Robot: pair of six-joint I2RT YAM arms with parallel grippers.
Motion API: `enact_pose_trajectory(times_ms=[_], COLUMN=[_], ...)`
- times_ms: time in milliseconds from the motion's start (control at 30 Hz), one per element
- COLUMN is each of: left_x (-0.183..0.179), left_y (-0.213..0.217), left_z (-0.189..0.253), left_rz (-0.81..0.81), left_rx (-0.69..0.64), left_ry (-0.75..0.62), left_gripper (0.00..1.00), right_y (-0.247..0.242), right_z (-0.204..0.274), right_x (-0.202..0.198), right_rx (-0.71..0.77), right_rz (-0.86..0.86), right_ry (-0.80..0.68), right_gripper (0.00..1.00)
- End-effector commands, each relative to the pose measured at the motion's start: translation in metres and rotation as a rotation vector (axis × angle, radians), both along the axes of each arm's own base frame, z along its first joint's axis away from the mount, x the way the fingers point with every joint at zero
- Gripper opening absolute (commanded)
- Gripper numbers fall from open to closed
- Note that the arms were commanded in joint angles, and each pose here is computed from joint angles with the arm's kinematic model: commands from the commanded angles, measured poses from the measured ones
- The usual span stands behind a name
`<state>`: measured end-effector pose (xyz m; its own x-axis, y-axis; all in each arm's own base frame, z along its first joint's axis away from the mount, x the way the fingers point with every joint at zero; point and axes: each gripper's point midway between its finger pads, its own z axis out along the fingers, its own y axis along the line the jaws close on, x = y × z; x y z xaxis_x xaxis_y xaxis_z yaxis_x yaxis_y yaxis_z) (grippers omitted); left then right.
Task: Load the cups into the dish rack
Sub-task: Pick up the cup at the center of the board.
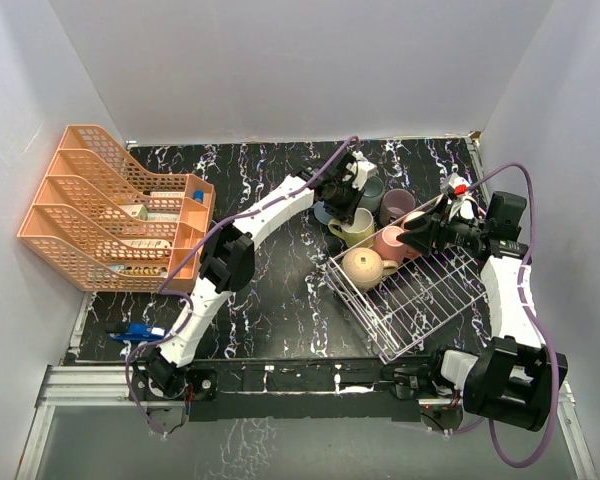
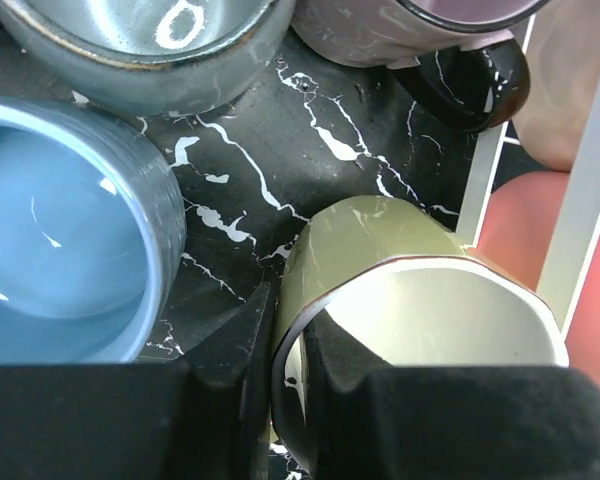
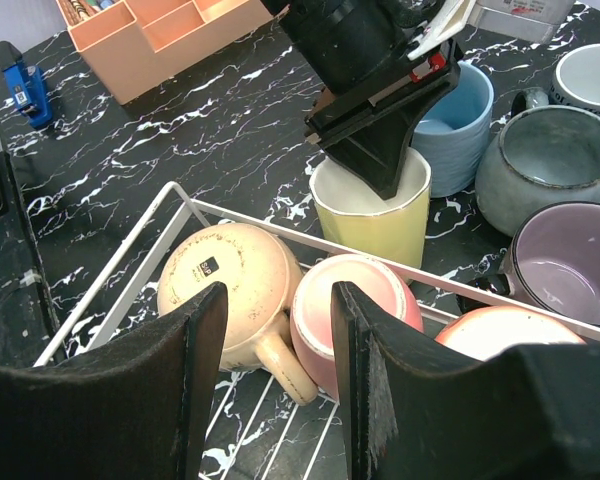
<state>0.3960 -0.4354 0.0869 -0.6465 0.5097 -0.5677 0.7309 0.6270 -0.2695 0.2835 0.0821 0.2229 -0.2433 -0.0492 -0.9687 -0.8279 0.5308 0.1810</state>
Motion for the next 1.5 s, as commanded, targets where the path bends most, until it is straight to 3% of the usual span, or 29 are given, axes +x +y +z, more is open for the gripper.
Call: enact_pose_trajectory(times_ms=[0, 33, 333, 533, 833, 1000, 1133, 1333, 1467], left_x=[0.004, 0.005, 0.014, 0.019, 0.007, -0.030, -0.085, -0.147, -0.170], left_y=[-0.007, -0.008, 0.012, 0.041, 0.114, 0.151, 0.178, 0.225, 0.231], left_z=[0.031, 0.035, 0.090, 0.156, 0.215, 0.241, 0.278, 0.298, 0.312], left_rz=[-0.004, -0.002, 0.130, 0.251, 0.475, 0.559, 0.593, 0.695, 0.653], left_rx=[-0.035, -0.042, -0.180, -0.427, -0.680, -0.853, -1.101, -1.416, -1.557], left_ry=[-0.060, -0.068, -0.117, -0.163, -0.248, -0.207, -0.168, -0.072, 0.039], left_gripper=[0.05, 0.00, 0.00, 0.00, 0.00, 0.00, 0.00, 0.00, 0.00], right_y=[-0.001, -0.002, 0.001, 0.005, 0.012, 0.017, 0.021, 0.029, 0.038], right_z=[0.007, 0.007, 0.006, 0.006, 0.012, 0.016, 0.022, 0.036, 0.061], right_x=[0.003, 0.003, 0.000, -0.004, -0.018, -0.027, -0.035, -0.055, -0.075], right_rx=[0.001, 0.001, 0.018, 0.041, 0.061, 0.087, 0.088, 0.091, 0.121], right_rz=[0.006, 0.005, 0.023, 0.053, 0.109, 0.158, 0.189, 0.262, 0.330], right_ry=[-0.037, -0.036, -0.029, -0.032, -0.087, -0.108, -0.147, -0.251, -0.325], right_gripper=[0.48, 0.48, 0.48, 0.48, 0.53, 0.53, 0.54, 0.54, 0.70])
